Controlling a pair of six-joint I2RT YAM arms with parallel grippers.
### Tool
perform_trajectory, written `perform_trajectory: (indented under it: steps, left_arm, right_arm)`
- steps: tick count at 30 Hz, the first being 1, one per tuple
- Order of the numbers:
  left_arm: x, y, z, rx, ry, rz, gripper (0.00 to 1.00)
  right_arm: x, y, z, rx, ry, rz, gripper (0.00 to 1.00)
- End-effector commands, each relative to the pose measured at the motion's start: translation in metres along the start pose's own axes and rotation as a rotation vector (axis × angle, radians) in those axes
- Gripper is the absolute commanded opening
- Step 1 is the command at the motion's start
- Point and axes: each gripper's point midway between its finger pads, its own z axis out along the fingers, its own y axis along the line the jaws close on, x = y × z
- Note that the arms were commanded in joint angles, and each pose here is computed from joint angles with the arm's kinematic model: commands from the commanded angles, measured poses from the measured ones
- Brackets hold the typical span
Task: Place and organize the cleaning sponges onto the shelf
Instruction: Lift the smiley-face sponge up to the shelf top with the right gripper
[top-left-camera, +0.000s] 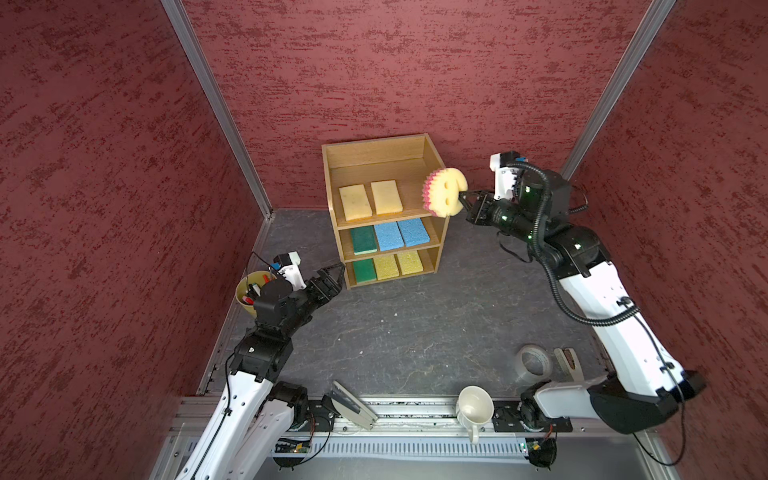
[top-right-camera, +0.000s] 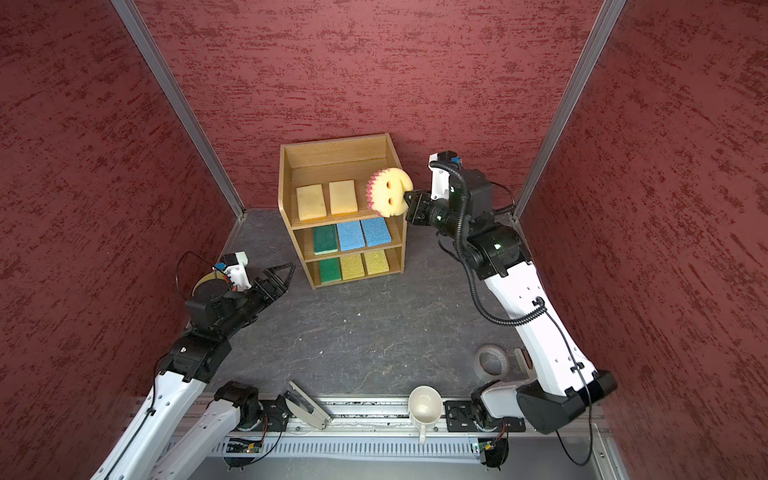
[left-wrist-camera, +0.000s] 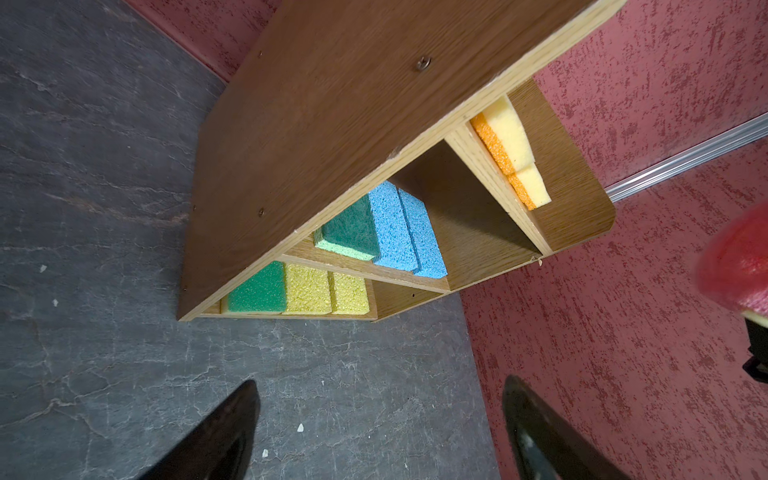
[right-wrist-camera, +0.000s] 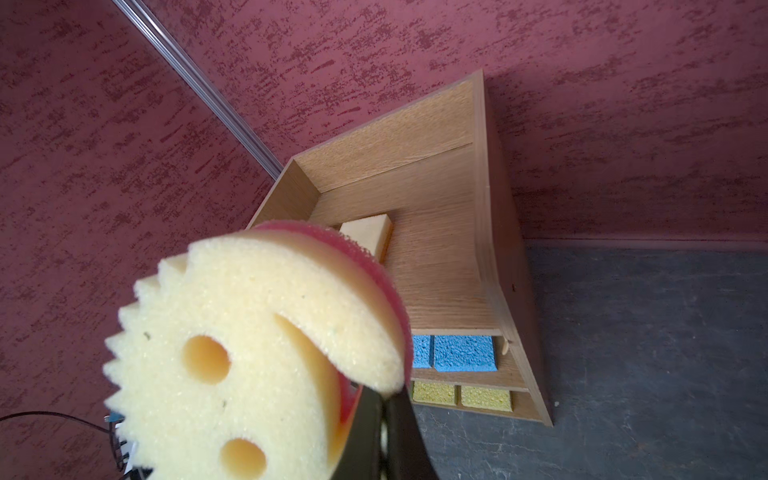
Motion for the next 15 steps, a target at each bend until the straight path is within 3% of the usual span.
perform_trajectory:
  steps: [1, 15]
  left_arm:
    - [-0.003, -0.002, -0.001, 0.017, -0.013, -0.002, 0.91]
    - [-0.004, -0.004, 0.005, 0.029, -0.003, 0.015, 0.91]
  right_arm:
    - [-0.009, -0.002, 0.013, 0.066, -0.013, -0.061, 0.0]
    - [-0.016, -0.026, 0.094, 0.191, 0.023, -0.098, 0.0]
